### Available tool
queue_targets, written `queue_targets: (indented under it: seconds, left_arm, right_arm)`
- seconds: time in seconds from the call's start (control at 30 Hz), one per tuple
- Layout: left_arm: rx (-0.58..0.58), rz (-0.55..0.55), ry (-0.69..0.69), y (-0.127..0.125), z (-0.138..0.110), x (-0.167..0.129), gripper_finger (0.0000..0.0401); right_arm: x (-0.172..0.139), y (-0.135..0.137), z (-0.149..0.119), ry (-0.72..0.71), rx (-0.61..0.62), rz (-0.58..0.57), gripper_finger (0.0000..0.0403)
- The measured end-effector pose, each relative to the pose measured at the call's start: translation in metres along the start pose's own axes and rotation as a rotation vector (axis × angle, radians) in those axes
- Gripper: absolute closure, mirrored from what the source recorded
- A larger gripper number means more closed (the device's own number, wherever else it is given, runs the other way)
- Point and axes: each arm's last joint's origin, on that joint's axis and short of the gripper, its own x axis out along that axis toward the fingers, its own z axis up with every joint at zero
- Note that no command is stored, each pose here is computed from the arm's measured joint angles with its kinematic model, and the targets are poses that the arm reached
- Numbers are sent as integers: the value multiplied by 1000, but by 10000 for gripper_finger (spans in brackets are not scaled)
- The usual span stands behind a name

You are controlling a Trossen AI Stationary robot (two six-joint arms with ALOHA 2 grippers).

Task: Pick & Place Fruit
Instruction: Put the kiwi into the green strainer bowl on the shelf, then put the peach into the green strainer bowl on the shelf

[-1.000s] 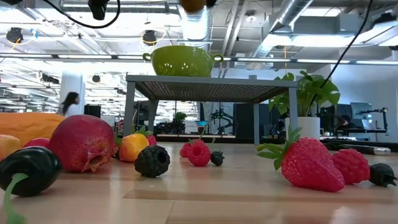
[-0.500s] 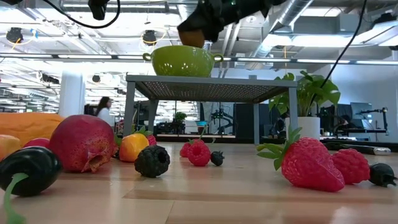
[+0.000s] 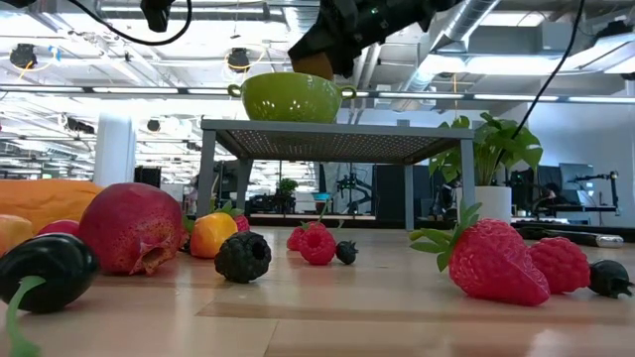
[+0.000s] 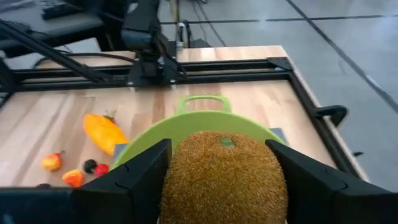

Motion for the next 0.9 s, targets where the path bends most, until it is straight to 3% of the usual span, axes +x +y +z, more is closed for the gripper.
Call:
queue_targets:
  seconds: [0.37, 0.57, 0.77, 0.9]
  left_arm:
    - [0, 0, 0, 0, 0, 0, 110]
    - [0, -1, 0, 0, 0, 0, 110]
    - [0, -1, 0, 0, 0, 0, 110]
    - [0, 0, 0, 0, 0, 0, 110]
  right_arm:
    - [1, 8, 5, -48, 47, 49, 109]
    - [-34, 24, 19, 112, 93, 86, 99]
    - [-88, 73, 14, 324, 94, 161, 101]
    - [-118, 111, 1, 368, 53, 105, 101]
